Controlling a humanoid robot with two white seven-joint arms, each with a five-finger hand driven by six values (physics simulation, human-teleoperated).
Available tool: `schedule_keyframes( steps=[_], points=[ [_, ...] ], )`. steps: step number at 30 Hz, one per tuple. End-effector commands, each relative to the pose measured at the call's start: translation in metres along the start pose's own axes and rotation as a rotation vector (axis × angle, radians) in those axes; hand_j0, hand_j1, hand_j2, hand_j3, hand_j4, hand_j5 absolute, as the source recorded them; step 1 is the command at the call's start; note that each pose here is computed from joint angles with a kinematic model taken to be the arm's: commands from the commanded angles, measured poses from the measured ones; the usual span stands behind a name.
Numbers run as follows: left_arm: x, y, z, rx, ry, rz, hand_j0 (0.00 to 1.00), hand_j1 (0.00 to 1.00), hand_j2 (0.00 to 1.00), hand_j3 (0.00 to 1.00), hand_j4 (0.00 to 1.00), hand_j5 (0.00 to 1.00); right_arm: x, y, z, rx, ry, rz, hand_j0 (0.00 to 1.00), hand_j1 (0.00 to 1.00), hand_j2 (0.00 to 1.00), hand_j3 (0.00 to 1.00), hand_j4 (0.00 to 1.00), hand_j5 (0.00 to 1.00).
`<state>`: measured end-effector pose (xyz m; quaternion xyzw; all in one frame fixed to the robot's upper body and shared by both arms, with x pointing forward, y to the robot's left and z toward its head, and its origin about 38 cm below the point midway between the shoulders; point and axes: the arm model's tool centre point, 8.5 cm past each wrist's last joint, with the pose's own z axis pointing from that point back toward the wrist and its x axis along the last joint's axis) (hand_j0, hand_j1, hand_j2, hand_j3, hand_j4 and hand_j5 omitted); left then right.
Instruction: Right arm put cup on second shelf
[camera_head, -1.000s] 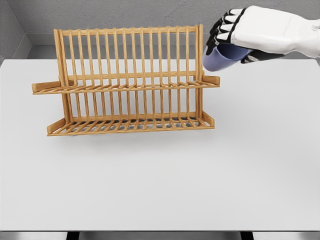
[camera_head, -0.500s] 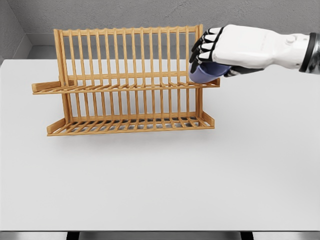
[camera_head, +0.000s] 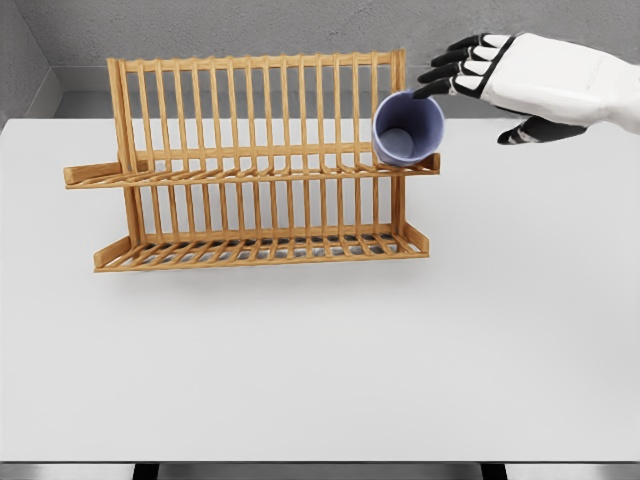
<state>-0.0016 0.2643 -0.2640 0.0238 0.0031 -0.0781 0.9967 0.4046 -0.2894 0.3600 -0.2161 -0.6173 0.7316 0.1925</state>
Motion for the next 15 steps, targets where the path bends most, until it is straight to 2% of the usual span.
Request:
schedule_keyframes(
  steps=[1,2,3,4,5,6,7,10,12,15],
  points=[
    [0.0,0.0,0.0,0.0,0.0,0.0,1.0,1.0,1.0,1.0,1.0,1.0,-0.037,-0.054,0.077,-0.161,0.213,0.067,1.0,1.0,1.0,1.0,1.0,1.0],
    [0.0,0.0,0.0,0.0,0.0,0.0,1.0,1.0,1.0,1.0,1.0,1.0,-0.047,-0.033,0.092,-0.146,0.245,0.023,1.0,1.0,1.0,1.0,1.0,1.0],
    [0.0,0.0,0.0,0.0,0.0,0.0,1.0,1.0,1.0,1.0,1.0,1.0,-0.051,-0.006,0.094,-0.112,0.237,-0.02,1.0,1.0,1.0,1.0,1.0,1.0],
    [0.0,0.0,0.0,0.0,0.0,-0.001,1.0,1.0,1.0,1.0,1.0,1.0,-0.049,0.028,0.092,-0.067,0.231,-0.086,1.0,1.0,1.0,1.0,1.0,1.0],
    [0.0,0.0,0.0,0.0,0.0,0.0,1.0,1.0,1.0,1.0,1.0,1.0,-0.045,0.047,0.088,-0.047,0.222,-0.124,1.0,1.0,1.0,1.0,1.0,1.0],
    [0.0,0.0,0.0,0.0,0.0,0.0,1.0,1.0,1.0,1.0,1.0,1.0,-0.044,0.055,0.087,-0.038,0.221,-0.142,1.0,1.0,1.0,1.0,1.0,1.0],
    [0.0,0.0,0.0,0.0,0.0,-0.001,1.0,1.0,1.0,1.0,1.0,1.0,-0.039,0.071,0.08,-0.042,0.21,-0.181,1.0,1.0,1.0,1.0,1.0,1.0],
    [0.0,0.0,0.0,0.0,0.0,0.0,1.0,1.0,1.0,1.0,1.0,1.0,-0.031,0.101,0.062,-0.032,0.204,-0.22,1.0,1.0,1.0,1.0,1.0,1.0],
    [0.0,0.0,0.0,0.0,0.0,0.0,1.0,1.0,1.0,1.0,1.0,1.0,-0.024,0.114,0.054,-0.034,0.192,-0.251,1.0,1.0,1.0,1.0,1.0,1.0],
    [0.0,0.0,0.0,0.0,-0.001,-0.008,1.0,1.0,1.0,1.0,1.0,1.0,-0.023,0.123,0.05,-0.008,0.206,-0.238,1.0,1.0,1.0,1.0,1.0,1.0]
  ],
)
